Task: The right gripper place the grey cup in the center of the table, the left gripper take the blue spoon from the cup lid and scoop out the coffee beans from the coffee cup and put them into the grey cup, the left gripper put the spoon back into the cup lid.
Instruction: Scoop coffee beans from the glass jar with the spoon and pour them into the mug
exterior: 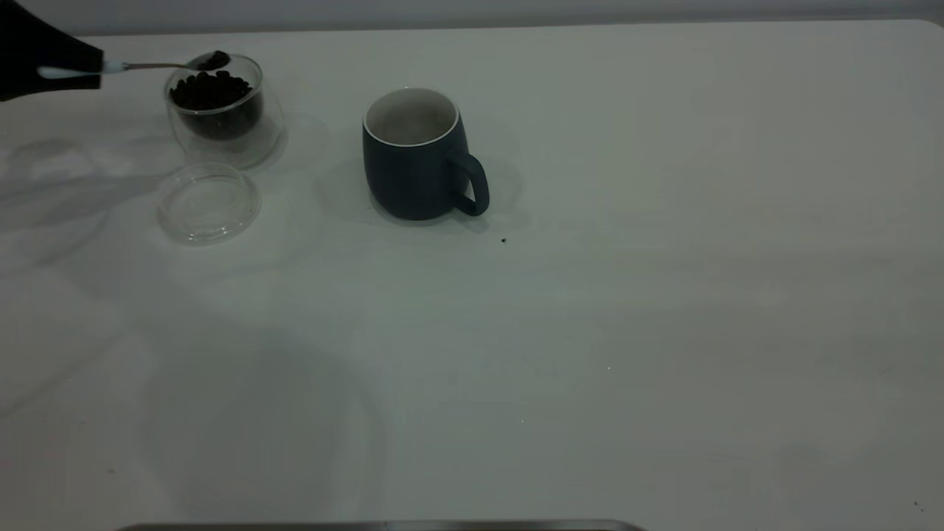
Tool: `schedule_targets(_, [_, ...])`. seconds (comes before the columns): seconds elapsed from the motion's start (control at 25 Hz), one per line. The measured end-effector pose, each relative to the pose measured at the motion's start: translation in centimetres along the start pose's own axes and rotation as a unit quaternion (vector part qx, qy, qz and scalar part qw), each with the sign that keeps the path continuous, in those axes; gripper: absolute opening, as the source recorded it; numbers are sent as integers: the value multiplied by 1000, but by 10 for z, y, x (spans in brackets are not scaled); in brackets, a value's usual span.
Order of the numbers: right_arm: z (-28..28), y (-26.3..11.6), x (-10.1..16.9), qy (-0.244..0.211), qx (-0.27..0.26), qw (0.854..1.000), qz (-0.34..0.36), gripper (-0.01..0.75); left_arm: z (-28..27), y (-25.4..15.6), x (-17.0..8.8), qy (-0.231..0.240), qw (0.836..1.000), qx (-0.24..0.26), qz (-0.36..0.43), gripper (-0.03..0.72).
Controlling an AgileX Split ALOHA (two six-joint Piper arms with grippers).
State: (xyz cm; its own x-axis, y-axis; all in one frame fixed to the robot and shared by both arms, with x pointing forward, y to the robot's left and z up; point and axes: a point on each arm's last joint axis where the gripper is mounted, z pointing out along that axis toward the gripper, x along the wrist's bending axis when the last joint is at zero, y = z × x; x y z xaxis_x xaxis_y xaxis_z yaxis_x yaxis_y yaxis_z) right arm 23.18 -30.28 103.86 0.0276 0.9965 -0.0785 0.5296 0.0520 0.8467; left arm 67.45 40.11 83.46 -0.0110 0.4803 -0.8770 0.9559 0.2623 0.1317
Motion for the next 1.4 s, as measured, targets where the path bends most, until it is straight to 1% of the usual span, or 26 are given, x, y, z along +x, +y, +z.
schedule_targets(0.4, [0, 0, 0, 0, 0, 1000, 0, 364, 52, -6, -29, -11, 998, 56, 21, 126])
schedule_targets(0.92, [0, 0, 0, 0, 0, 1000, 0, 364, 95, -16, -54, -23, 994, 99, 42, 126])
schedule_targets(1.08, [0, 0, 0, 0, 0, 1000, 0, 364, 110, -22, -63, -28, 991, 116, 65, 126])
schedule_targets(1.4, [0, 0, 0, 0, 0, 1000, 0, 364, 114, -23, -65, -32, 988, 120, 95, 126])
